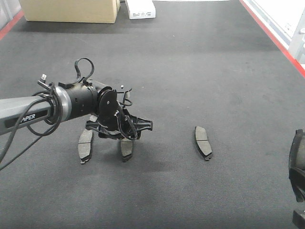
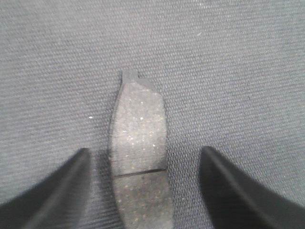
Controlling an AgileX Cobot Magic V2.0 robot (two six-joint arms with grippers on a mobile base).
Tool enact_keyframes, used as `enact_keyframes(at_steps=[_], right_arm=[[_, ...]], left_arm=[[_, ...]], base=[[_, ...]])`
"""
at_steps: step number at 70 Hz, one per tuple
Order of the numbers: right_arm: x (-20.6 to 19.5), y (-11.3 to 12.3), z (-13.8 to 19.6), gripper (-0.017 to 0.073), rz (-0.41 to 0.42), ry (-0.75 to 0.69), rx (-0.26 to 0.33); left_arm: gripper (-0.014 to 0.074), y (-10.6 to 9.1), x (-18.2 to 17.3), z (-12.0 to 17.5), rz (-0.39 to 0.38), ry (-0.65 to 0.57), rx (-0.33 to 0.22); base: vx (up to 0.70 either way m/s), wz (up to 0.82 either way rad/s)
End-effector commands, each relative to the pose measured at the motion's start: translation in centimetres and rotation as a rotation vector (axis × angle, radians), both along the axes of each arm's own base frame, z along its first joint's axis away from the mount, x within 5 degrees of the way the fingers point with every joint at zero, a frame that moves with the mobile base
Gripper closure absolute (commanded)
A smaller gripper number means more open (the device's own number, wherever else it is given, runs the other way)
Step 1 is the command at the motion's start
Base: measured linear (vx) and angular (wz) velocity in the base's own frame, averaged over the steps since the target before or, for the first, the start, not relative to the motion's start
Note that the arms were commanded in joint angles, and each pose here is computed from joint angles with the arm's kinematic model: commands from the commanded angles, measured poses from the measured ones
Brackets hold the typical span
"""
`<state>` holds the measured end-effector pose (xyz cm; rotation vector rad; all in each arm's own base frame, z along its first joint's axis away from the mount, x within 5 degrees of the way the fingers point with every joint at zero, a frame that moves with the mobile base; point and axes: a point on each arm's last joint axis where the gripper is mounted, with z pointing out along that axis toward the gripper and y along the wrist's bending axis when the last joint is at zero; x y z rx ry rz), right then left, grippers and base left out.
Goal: Move and align brake pads A on conveyor
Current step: 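Lower the left gripper's pad onto the belt beside the placed pad, then open the left gripper and lift it away from the pad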
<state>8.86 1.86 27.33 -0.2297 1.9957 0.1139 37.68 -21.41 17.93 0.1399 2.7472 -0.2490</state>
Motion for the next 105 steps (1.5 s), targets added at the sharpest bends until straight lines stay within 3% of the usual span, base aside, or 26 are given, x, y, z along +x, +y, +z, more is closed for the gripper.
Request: enact_keyframes(at_steps=[1,20,34,56,78,89,105], right_arm=[[0.4,0.1,1.7,0.0524,0.004,-0.111,0.013],[0.4,0.1,1.7,0.0524,0.004,-0.110,0.013],[0.4,0.1,1.7,0.0524,0.004,-0.110,0.013],[0.4,0.1,1.7,0.0524,0.004,-0.110,0.013],[0.4,0.1,1.7,0.0524,0.004,-0.110,0.013],[0.4,0.1,1.7,0.0524,0.004,-0.110,0.013],[0.4,0.1,1.7,0.0524,0.004,-0.110,0.013]], left_arm=[[0.0094,0.1,0.2,4.7,-0.012,-0.149,-0.048],[0.0159,0.5,-2.5,8.2,-0.107,-0.289,0.001],[0.0297,2.4,-6.0,9.6,-0.128,-0.370,-0.044],[0.0603,7.0,-13.8,11.1,-0.157,-0.523,-0.133],[0.0601,12.7,-23.1,12.0,-0.148,-0.713,-0.238],[0.0601,15.5,-27.4,12.6,-0.141,-0.874,-0.306],[0.0601,18.3,-31.4,12.5,-0.145,-1.081,-0.329]], base=[[0.00,0.00],[0.00,0.00],[0.00,0.00],[0.00,0.00],[0.00,0.00],[0.00,0.00],[0.00,0.00]])
